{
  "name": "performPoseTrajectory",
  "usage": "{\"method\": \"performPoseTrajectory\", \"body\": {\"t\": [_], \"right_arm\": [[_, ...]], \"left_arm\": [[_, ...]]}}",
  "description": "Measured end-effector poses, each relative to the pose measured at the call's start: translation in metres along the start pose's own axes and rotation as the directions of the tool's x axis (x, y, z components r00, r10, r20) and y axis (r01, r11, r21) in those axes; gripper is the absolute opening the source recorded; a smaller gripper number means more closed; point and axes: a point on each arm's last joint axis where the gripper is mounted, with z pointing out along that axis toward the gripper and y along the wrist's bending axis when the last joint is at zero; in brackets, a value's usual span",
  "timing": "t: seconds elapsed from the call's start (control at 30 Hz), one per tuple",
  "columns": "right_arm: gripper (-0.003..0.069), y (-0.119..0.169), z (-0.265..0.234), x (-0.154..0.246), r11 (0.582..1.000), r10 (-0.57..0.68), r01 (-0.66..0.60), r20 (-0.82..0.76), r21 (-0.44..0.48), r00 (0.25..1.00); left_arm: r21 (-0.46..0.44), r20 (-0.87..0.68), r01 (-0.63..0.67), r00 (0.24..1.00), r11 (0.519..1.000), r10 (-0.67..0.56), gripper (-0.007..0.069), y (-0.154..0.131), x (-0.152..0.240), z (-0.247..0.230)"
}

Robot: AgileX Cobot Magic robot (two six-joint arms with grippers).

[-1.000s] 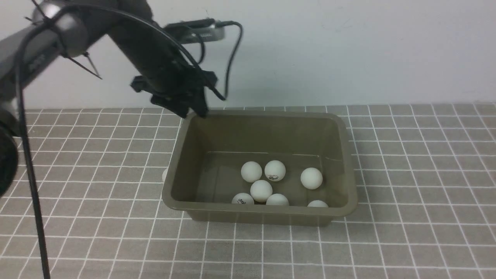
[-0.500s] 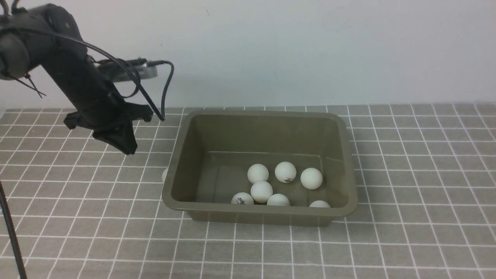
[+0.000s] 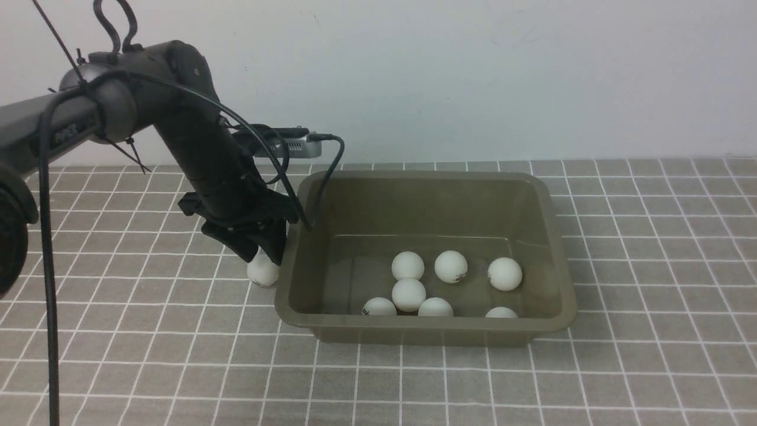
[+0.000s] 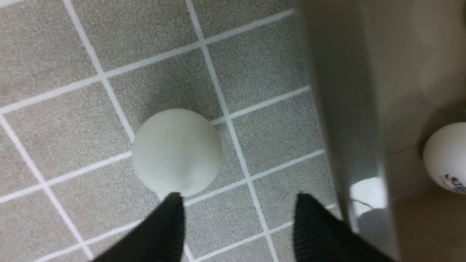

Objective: Put the table tennis balls into the box on the grey coffee tablecloth.
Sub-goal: 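Reach for and grasp a ping pong ball on the table beside the basket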

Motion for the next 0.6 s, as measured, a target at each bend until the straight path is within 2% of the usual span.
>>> {"method": "performPoseTrajectory", "body": {"t": [0.2,0.43,0.6], "right_arm": [[-0.001,0.0,0.0,0.0,1.0,0.0,0.0,0.0,0.0,1.0],[-0.001,0.0,0.0,0.0,1.0,0.0,0.0,0.0,0.0,1.0],[-0.001,0.0,0.0,0.0,1.0,0.0,0.0,0.0,0.0,1.0]], "left_arm": [[-0.073,0.028,0.031,0.999,0.997,-0.029,0.0521,0.005,-0.002,0.0],[-0.097,0.082,0.037,0.996,0.995,-0.029,0.0534,0.009,-0.009,0.004],[-0.097,0.042,0.043,0.998,0.994,-0.039,0.0534,0.015,-0.01,0.025]]}}
